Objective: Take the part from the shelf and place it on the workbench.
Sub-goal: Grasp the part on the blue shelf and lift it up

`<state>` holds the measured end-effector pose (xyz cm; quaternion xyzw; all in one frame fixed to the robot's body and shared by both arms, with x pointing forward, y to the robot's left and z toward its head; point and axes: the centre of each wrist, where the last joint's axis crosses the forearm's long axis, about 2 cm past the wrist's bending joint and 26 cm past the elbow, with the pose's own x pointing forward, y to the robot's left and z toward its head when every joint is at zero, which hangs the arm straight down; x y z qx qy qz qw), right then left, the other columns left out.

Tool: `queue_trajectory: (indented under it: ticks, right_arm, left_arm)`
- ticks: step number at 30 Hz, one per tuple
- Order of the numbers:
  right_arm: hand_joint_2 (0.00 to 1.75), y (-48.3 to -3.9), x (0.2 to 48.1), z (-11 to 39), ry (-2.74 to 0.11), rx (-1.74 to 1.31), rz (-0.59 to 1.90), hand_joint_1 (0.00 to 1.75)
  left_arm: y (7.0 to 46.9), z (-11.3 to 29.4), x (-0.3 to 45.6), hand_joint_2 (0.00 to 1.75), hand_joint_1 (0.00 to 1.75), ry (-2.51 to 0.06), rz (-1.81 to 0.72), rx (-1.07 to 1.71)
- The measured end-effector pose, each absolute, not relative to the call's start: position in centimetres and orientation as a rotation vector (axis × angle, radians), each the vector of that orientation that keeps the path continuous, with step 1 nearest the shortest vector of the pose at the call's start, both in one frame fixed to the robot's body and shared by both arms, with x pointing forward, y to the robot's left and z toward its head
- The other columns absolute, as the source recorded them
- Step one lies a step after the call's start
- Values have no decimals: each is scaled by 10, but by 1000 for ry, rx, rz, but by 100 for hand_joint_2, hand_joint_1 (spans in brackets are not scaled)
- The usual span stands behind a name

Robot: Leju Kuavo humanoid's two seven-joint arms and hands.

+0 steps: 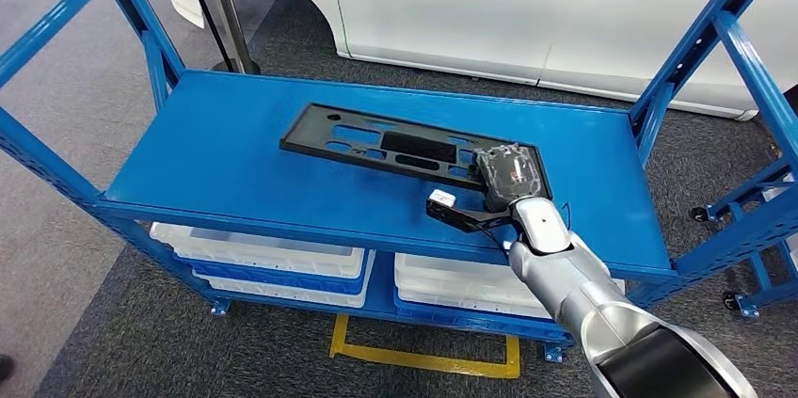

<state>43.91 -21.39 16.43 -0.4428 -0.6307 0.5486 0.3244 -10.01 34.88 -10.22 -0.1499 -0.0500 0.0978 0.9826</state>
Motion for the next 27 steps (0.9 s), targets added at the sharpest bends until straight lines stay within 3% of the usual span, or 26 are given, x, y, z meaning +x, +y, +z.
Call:
queue_trajectory:
  ticks: [9,27]
  right_arm:
    - [175,-204,430,165,-1896,-1041,1353,175]
    - [175,-203,418,176,-2089,-869,1182,175]
  left_arm:
    - [349,-101,-108,175,0,5,215,-304]
    - [350,-99,-116,175,0,23,201,-314]
